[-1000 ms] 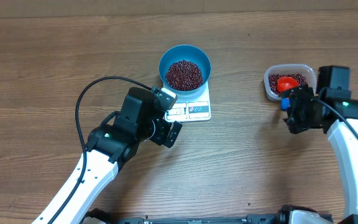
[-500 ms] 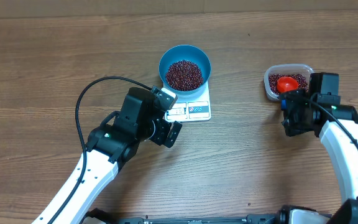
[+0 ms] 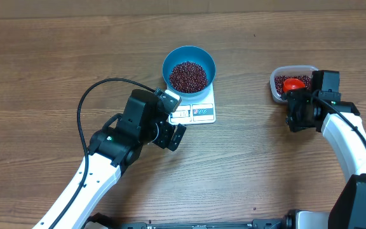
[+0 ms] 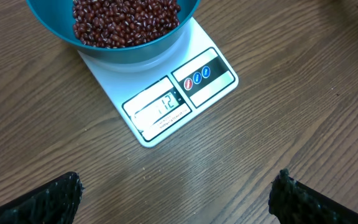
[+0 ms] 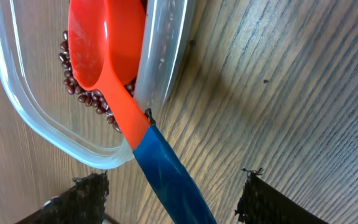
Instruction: Scoop item into bowl and weigh 150g on scale
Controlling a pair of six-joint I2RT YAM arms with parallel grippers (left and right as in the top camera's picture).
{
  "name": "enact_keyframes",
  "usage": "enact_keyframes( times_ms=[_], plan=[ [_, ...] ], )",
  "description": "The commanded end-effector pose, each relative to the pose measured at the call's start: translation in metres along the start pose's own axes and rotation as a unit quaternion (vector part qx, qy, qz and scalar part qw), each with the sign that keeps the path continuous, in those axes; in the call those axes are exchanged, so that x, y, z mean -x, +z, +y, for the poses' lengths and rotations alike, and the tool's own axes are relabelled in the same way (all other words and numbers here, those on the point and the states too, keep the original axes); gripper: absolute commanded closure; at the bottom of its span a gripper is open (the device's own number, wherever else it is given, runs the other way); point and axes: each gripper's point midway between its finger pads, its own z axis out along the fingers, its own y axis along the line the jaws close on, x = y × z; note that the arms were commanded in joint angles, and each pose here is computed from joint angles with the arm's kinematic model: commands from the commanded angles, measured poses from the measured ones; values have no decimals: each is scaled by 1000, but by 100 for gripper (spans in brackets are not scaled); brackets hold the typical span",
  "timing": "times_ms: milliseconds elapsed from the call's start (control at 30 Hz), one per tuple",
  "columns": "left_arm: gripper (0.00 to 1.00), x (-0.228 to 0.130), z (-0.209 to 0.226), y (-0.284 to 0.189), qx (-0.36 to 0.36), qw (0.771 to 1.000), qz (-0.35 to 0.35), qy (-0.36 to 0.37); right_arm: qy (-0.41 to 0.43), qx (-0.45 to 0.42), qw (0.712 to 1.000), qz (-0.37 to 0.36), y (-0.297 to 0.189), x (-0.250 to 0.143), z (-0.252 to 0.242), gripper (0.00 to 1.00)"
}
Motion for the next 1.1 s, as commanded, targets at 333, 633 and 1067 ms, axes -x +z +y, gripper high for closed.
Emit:
enact_keyframes(
  times_ms=[333, 633, 1067],
  plan=[
    [0, 8, 3, -3, 5, 1000, -9, 4, -15, -3, 1000, -12, 1, 4, -1, 51],
    [1, 8, 3, -3, 5, 1000, -9, 4, -25, -2, 1000, -14, 0, 6, -2, 63],
    [0, 8, 3, -3, 5, 1000, -9, 4, -43, -1, 999, -29, -2, 24, -6, 72]
  ],
)
